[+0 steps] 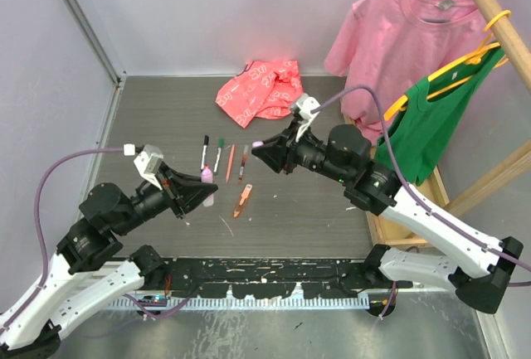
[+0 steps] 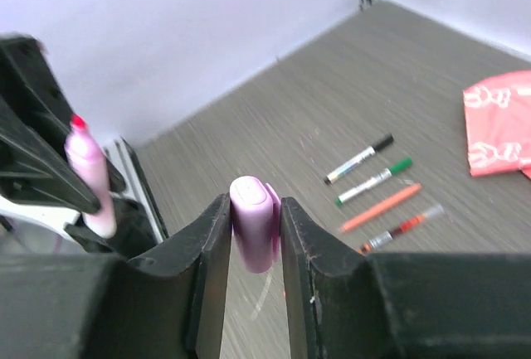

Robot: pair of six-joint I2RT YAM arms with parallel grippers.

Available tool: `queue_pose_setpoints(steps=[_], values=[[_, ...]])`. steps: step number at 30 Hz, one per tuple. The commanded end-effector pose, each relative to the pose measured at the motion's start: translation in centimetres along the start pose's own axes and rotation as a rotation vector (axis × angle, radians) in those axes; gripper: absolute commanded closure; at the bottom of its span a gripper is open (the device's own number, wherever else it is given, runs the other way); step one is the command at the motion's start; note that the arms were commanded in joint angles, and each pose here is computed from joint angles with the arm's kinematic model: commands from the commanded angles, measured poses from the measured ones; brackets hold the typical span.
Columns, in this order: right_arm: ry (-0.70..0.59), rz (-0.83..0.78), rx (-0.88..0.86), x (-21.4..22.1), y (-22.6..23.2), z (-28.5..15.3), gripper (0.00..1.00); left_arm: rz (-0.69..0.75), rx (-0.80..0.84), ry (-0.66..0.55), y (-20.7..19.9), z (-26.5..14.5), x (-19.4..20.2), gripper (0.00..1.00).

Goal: Insert the pens into the pen caps
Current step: Insert the pen cap onto the pen.

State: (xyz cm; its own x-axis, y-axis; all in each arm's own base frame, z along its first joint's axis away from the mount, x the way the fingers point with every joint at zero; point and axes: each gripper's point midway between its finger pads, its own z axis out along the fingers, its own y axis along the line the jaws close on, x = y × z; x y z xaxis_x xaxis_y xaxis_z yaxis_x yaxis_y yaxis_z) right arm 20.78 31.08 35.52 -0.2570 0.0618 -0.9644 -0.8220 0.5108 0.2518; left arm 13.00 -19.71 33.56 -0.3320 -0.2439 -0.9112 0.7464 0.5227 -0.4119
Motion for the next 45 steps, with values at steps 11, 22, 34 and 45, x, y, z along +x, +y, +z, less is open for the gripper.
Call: queue_pose_setpoints(steps=[11, 22, 34, 45], values=[[-0.459, 0.144, -0.264, -9.6, 5.4, -3.4, 1.0, 0.041, 0.271, -0.084, -5.2, 1.3, -3.4, 1.0], [-0.516, 0.158, -0.425, -11.8, 8.1, -3.5, 1.0, 0.052, 0.398, -0.087, -7.3, 2.6, -4.0, 1.0], [-0.484, 0.148, -0.48, -11.8, 9.1, -3.1, 1.0, 0.055, 0.43, -0.085, -7.7, 3.6, -4.3, 1.0], [-0.439, 0.168, -0.494, -11.0, 9.5, -2.7, 1.0, 0.059, 0.43, -0.089, -7.7, 4.0, -4.5, 1.0]])
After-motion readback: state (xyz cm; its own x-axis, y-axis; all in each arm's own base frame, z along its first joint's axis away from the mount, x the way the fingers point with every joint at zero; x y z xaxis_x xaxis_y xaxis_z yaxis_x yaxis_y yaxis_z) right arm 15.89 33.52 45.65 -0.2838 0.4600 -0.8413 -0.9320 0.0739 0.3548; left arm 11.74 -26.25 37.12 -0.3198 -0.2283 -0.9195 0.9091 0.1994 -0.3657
